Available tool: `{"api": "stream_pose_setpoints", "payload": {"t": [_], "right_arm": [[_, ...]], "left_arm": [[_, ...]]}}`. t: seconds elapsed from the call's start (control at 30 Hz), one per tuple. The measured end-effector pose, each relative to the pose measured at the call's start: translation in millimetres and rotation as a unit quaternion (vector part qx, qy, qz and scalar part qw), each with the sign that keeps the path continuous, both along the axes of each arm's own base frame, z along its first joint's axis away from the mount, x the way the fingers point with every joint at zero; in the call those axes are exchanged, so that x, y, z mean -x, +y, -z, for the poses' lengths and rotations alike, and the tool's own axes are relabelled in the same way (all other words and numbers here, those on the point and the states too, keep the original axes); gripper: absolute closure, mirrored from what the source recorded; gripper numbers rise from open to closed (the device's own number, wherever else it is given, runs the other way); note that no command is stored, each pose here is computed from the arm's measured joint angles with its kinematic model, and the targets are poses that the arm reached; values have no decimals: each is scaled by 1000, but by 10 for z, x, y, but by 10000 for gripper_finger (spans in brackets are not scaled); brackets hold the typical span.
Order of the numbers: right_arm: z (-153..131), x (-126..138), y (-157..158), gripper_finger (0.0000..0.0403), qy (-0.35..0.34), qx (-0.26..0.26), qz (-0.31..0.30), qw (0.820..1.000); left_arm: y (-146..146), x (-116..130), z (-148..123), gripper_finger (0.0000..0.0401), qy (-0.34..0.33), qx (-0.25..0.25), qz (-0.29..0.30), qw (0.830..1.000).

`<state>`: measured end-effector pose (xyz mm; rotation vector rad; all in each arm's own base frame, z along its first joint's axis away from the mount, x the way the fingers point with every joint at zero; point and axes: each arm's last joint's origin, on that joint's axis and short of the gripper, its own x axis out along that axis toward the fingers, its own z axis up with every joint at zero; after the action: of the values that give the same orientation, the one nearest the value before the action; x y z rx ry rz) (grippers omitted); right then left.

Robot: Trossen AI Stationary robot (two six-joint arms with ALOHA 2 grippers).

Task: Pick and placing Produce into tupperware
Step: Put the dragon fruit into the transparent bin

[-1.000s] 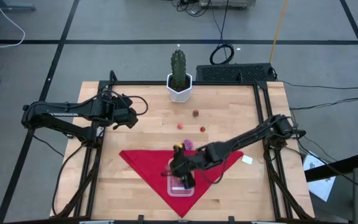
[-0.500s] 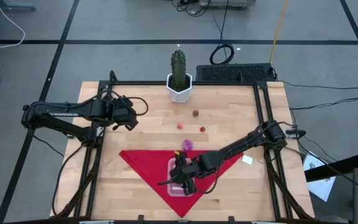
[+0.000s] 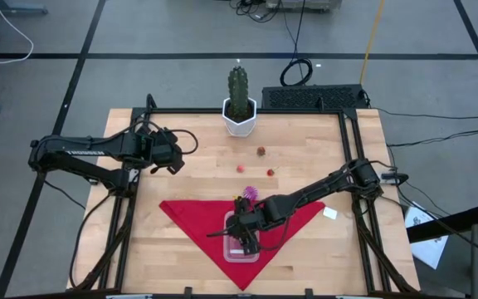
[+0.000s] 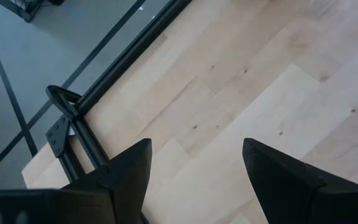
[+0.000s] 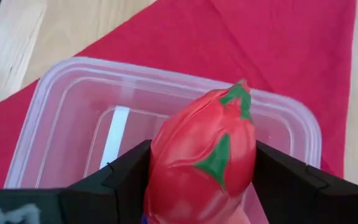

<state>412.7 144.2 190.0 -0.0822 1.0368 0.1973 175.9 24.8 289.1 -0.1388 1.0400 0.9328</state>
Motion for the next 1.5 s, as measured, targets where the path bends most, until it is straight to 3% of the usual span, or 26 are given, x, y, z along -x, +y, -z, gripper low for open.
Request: {"api": "stream_pose_setpoints", "payload": {"t": [0.2,0.9,1.2,1.5], "right_arm": [[28,44,-12,165,27,-1,18,999],[15,22,-6,165,13,-2,18,1000],[301,-9,6,165,52,13,11,999],[167,-4,4,165,29,9,3,1000]], "left_arm": [[0,0,0,144,1,-1,1,1000],[1,0,-1,144,2,-2,2,1000],[1,0,-1,144,1,-2,2,1000],[1,0,-1,144,1,-3,1,1000]]}}
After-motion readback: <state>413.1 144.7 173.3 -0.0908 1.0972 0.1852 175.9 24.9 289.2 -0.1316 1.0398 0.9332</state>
